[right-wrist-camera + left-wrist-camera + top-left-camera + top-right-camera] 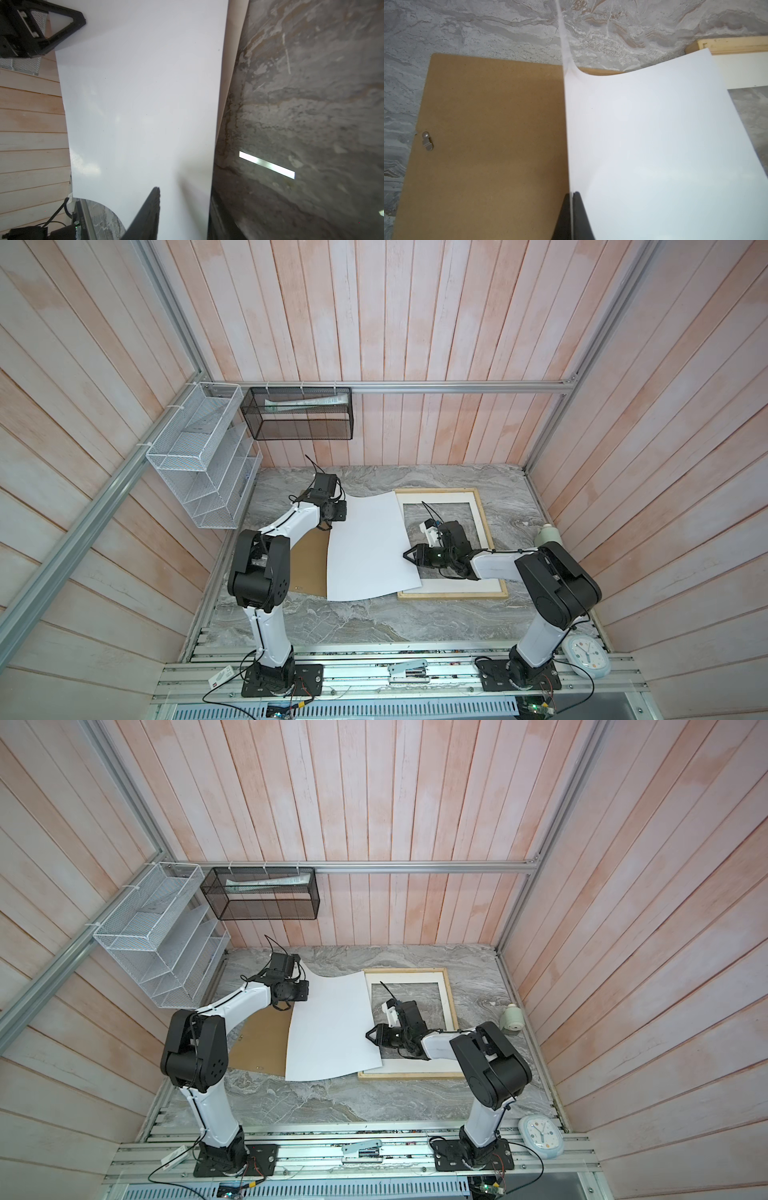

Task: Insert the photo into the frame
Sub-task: 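Press the photo's edge onto the frame with the right gripper while the left holds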

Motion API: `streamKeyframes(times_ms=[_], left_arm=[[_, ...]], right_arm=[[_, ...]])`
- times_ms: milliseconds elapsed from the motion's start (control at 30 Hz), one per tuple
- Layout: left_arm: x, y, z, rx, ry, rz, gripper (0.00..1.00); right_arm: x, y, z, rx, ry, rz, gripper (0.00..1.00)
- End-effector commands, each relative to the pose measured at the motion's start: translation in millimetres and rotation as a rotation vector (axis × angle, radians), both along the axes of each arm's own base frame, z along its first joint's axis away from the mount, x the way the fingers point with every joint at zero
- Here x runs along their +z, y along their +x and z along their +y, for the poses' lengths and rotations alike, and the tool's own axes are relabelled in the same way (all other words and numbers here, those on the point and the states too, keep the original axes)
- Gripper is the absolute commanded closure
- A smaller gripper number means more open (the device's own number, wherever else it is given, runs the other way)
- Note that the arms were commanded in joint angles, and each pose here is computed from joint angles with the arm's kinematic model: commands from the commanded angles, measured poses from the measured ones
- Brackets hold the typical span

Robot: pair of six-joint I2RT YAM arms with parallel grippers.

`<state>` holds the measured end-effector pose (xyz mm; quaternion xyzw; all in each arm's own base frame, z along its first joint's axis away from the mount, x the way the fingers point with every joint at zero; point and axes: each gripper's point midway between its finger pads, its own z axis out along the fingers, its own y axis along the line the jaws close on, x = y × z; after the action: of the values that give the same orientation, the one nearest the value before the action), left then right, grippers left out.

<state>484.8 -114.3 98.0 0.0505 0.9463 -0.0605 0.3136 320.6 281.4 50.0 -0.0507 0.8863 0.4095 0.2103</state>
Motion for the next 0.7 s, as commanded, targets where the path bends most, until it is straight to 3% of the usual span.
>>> streamKeyframes(times_ms=[0,300,667], left_arm=[[10.9,-0.6,-3.6,-0.005,-0.045,-0.028,1.0],[16.7,-0.5,-7.1,-0.009,-0.068,-0.036,1.0],[29.3,-2.1,-11.3,0.007,-0.116,-0.053,1.0]], right_arm=[[10.3,3.7,6.4,0.014,0.026,-0.025,0.68],[12.4,4.2,0.6,0.002,0.0,-0.032,0.89],[24.8,6.3,-3.4,-0.001,-0.018,-0.066,1.0]])
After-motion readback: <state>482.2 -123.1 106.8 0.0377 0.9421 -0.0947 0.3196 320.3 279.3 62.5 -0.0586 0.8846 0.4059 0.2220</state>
